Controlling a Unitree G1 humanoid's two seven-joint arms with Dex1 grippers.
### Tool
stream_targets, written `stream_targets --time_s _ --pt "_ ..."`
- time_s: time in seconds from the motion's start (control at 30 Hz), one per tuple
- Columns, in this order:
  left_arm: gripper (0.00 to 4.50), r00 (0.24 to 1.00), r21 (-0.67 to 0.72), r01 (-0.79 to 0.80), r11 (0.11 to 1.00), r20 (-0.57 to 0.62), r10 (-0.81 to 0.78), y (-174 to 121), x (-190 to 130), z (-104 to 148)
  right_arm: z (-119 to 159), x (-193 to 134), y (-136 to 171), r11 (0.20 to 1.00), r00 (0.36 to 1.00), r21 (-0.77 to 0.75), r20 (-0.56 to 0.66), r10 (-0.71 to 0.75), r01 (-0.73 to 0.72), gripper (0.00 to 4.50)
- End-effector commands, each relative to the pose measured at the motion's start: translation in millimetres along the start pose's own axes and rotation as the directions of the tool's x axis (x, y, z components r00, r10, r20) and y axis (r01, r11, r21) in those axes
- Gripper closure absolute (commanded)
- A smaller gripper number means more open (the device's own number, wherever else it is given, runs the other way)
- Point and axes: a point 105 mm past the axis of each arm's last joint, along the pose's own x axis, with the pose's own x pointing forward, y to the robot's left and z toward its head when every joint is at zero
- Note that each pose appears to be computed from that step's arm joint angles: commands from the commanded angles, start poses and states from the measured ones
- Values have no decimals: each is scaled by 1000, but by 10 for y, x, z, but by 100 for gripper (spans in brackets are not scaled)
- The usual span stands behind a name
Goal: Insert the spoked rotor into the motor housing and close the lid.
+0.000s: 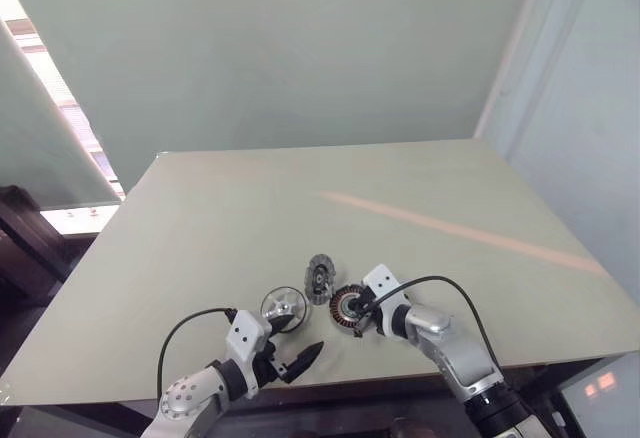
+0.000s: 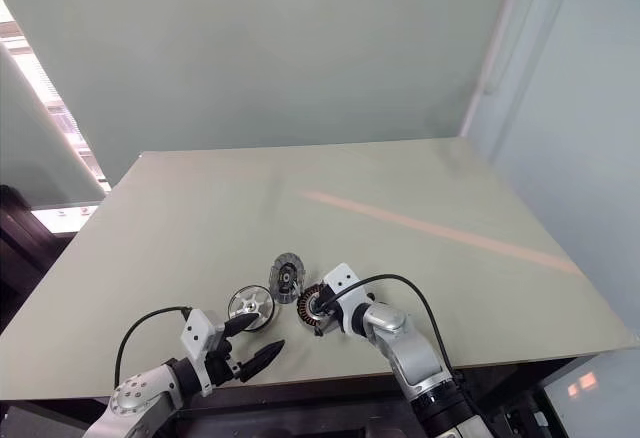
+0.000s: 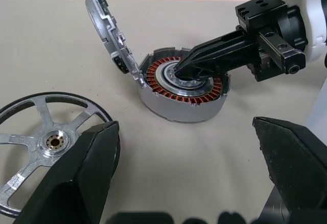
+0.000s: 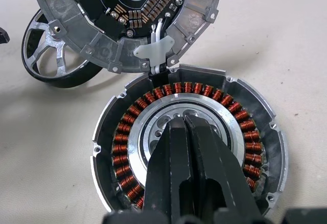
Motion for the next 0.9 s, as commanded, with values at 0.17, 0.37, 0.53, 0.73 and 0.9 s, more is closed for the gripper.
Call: stream_targets --time_s 0.17,0.37,0.53,0.73,0.9 --pt "0 999 28 -1 1000 35 0 11 7 86 457 -88 -53 999 990 -46 140 -14 21 446" --pt "0 999 22 -5 1000 34 4 8 -5 67 478 -90 -20 999 990 -52 141 1 6 446" --pt "0 999 16 -14 1000 32 14 17 -22 52 327 -57 6 999 995 -38 97 17 -13 446" --pt "0 999 9 -22 1000 30 22 19 -29 37 88 -27 -9 1000 999 -23 33 14 -13 446" --pt "0 999 7 -25 1000 31 24 21 -30 36 77 -39 -28 1000 999 -22 40 6 -5 446"
